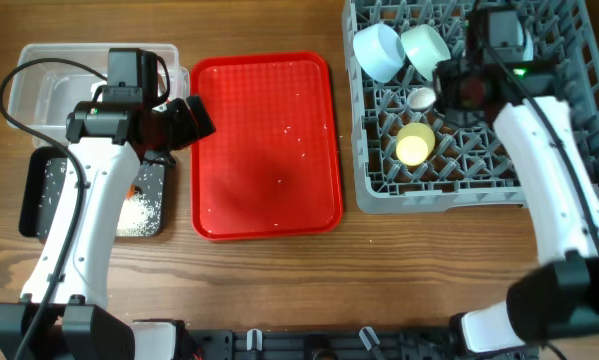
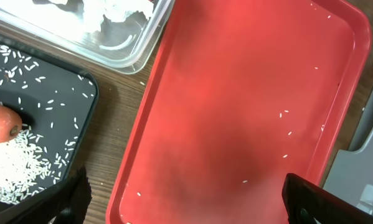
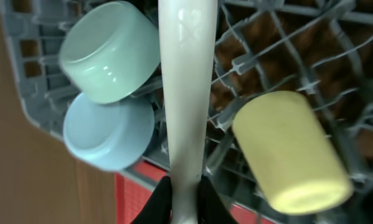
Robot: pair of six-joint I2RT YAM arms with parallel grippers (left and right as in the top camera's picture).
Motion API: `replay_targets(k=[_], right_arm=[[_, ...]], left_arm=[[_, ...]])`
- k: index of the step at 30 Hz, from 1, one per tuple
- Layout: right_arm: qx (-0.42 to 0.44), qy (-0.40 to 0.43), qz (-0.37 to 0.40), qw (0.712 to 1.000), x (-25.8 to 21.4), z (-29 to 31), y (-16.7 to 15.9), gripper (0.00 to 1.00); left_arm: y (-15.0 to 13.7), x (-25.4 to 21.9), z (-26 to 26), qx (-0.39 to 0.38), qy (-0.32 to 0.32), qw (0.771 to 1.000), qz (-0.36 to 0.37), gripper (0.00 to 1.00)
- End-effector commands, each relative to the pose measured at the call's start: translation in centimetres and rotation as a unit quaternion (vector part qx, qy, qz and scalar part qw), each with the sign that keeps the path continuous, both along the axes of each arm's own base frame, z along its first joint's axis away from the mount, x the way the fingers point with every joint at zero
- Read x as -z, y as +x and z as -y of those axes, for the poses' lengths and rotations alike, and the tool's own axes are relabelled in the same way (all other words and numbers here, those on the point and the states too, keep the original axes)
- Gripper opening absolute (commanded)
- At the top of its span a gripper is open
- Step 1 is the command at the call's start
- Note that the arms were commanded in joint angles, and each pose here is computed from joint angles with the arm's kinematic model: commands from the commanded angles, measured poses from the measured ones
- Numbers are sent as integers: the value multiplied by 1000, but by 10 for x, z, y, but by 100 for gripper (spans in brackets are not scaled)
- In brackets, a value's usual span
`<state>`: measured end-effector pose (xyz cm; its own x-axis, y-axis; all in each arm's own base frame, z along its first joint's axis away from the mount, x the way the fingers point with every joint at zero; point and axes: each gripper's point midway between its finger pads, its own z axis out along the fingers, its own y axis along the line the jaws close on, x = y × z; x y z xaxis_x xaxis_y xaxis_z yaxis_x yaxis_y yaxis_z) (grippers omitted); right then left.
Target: Sort waste into correct bins and load items into the dishwasher rack
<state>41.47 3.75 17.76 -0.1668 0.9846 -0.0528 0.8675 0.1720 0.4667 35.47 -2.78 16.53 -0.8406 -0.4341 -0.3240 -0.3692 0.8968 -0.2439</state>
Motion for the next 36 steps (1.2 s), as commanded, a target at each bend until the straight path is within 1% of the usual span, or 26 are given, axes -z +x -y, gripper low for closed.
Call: replay_targets(k=[1, 2, 3, 4, 5, 6, 8, 9, 11, 12, 13, 14, 15, 16, 17, 18, 20, 23, 24, 25, 27, 29, 31, 32, 34, 36], right_arm=[[44, 41, -54, 997, 54, -11, 6, 4], [36, 46, -62, 996, 66, -15, 11, 4], [32, 51, -71, 996, 76, -18, 13, 15], [28, 50, -75, 996, 80, -18, 13, 32], [14, 44, -70, 996, 79, -18, 15, 40], [-27, 28, -47, 998, 74, -19, 23, 53], [-81, 2, -3, 997, 52, -20, 34, 70], [-92, -3, 10, 996, 44, -20, 36, 71], [-139, -31, 60, 988, 6, -20, 34, 74], [-188, -62, 90, 976, -17, -20, 30, 75], [-256, -99, 126, 953, -45, -23, 21, 75], [-330, -135, 159, 921, -68, -30, 11, 75], [-423, -173, 197, 868, -95, -40, -10, 76], [-483, -195, 214, 827, -111, -46, -34, 94], [-507, -208, 213, 809, -119, -45, -55, 100], [-515, -209, 198, 807, -122, -41, -81, 100], [-512, -185, 167, 822, -125, -37, -129, 100], [-511, -191, 159, 823, -129, -31, -151, 100], [-509, -197, 151, 824, -127, -28, -153, 100], [-514, -213, 147, 818, -126, -24, -151, 100], [-558, -258, 169, 771, -132, -26, -143, 100], [-565, -282, 189, 752, -138, -26, -134, 100], [-549, -311, 217, 745, -143, -25, -116, 100], [-539, -333, 245, 734, -146, -25, -107, 100], [-522, -364, 289, 715, -135, -25, -107, 100], [-508, -391, 324, 696, -110, -24, -116, 100]], left_arm=[[1, 2, -4, -9, 4, 1000, -3, 100], [1, 2, -4, -9, 4, 1000, -3, 100], [1, 2, -4, -9, 4, 1000, -3, 100], [1, 2, -4, -9, 4, 1000, -3, 100], [1, 2, -4, -9, 4, 1000, -3, 100], [1, 2, -4, -9, 4, 1000, -3, 100], [1, 2, -4, -9, 4, 1000, -3, 100], [1, 2, -4, -9, 4, 1000, -3, 100], [1, 2, -4, -9, 4, 1000, -3, 100], [1, 2, -4, -9, 4, 1000, -3, 100], [1, 2, -4, -9, 4, 1000, -3, 100], [1, 2, -4, -9, 4, 1000, -3, 100], [1, 2, -4, -9, 4, 1000, -3, 100], [1, 2, -4, -9, 4, 1000, -3, 100], [1, 2, -4, -9, 4, 1000, -3, 100], [1, 2, -4, -9, 4, 1000, -3, 100], [1, 2, -4, -9, 4, 1000, -3, 100], [1, 2, -4, -9, 4, 1000, -3, 100], [1, 2, -4, -9, 4, 1000, -3, 100], [1, 2, -4, -9, 4, 1000, -3, 100], [1, 2, -4, -9, 4, 1000, -3, 100], [1, 2, -4, -9, 4, 1000, -3, 100], [1, 2, -4, -9, 4, 1000, -3, 100], [1, 2, -4, -9, 4, 1000, -3, 100], [1, 2, -4, -9, 4, 1000, -3, 100], [1, 2, -4, -9, 4, 1000, -3, 100]])
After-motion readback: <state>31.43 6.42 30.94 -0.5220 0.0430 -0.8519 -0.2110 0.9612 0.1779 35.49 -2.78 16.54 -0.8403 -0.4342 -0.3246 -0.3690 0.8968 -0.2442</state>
